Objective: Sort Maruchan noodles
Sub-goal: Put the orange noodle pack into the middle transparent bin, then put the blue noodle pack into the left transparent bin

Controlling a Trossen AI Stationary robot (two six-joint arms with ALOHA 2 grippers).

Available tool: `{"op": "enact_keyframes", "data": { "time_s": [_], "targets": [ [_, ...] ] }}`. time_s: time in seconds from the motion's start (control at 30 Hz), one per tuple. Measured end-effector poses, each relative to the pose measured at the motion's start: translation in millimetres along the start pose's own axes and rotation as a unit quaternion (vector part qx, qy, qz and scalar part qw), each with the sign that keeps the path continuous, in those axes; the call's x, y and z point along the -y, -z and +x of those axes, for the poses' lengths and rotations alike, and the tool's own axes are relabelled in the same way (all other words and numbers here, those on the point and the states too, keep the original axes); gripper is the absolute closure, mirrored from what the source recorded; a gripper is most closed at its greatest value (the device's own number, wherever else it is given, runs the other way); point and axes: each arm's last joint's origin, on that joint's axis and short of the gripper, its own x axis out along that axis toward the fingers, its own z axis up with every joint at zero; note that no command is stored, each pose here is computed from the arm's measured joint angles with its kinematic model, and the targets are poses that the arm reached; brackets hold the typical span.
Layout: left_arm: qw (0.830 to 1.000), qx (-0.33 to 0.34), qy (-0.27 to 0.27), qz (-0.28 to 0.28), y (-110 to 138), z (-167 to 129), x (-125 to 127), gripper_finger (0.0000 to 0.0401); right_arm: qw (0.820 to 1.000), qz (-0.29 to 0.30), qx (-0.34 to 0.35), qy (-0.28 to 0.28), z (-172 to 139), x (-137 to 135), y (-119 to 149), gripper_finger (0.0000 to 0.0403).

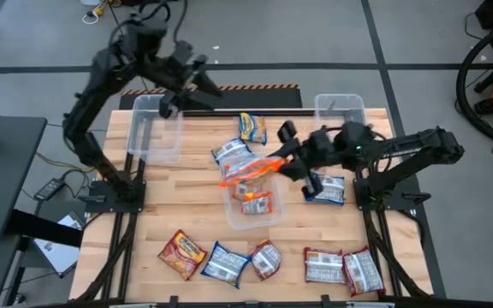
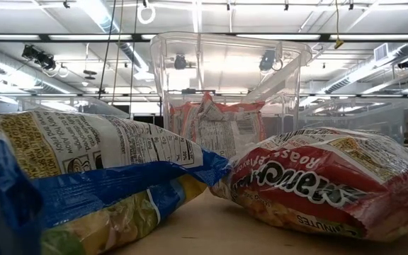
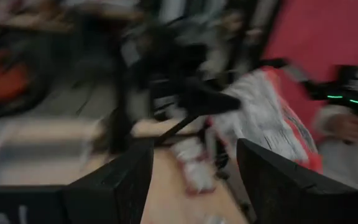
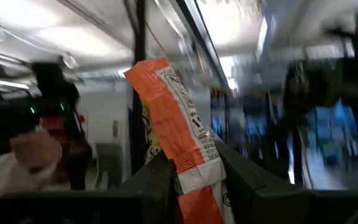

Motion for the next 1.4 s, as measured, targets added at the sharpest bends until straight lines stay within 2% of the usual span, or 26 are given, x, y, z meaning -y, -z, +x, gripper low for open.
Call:
{"op": "enact_keyframes", "data": {
  "time_s": [0.07, 0.17, 0.3, 0.33, 0.4, 0.5, 0.63, 0.8, 0.97, 1.03, 1.17, 1.27, 1.4],
  "targets": [
    [0.997, -0.036, -0.054, -0.031, 8, -11, 11, 0.0166, 0.997, 0.032, -0.061, 0.021, 0, -4, 13, 0.0307],
    [0.982, -0.099, -0.142, -0.079, 19, -19, 36, 0.0166, 0.981, 0.069, -0.171, 0.057, -3, -15, 36, 0.0308],
    [0.935, -0.195, -0.269, -0.126, 36, -18, 70, 0.0166, 0.951, 0.096, -0.269, 0.12, -11, -37, 56, 0.0308],
    [0.926, -0.212, -0.286, -0.13, 39, -15, 77, 0.0166, 0.94, 0.099, -0.295, 0.143, -14, -41, 61, 0.0308],
    [0.919, -0.222, -0.301, -0.126, 41, -8, 91, 0.0166, 0.915, 0.101, -0.341, 0.192, -21, -46, 71, 0.0308],
    [0.926, -0.223, -0.282, -0.118, 44, 3, 109, 0.0166, 0.889, 0.092, -0.382, 0.234, -24, -41, 87, 0.0308],
    [0.921, -0.243, -0.282, -0.114, 54, 19, 128, 0.0166, 0.869, 0.119, -0.428, 0.216, -16, -28, 118, 0.0308],
    [0.912, -0.261, -0.29, -0.122, 67, 31, 144, 0.0166, 0.831, 0.158, -0.493, 0.204, -12, -20, 160, 0.0308],
    [0.899, -0.251, -0.334, -0.134, 77, 44, 145, 0.0162, 0.822, 0.148, -0.512, 0.202, -7, -18, 191, 0.0304],
    [0.898, -0.246, -0.337, -0.138, 80, 51, 144, 0.0155, 0.817, 0.146, -0.52, 0.201, -6, -17, 200, 0.0296],
    [0.907, -0.226, -0.331, -0.13, 85, 68, 138, 0.0139, 0.821, 0.159, -0.523, 0.167, -4, -16, 202, 0.0269],
    [0.913, -0.197, -0.335, -0.125, 83, 76, 130, 0.0136, 0.828, 0.154, -0.517, 0.151, -4, -17, 193, 0.0241],
    [0.913, -0.163, -0.354, -0.124, 76, 74, 112, 0.0138, 0.856, 0.128, -0.484, 0.129, -5, -19, 161, 0.0204]
  ]
}}
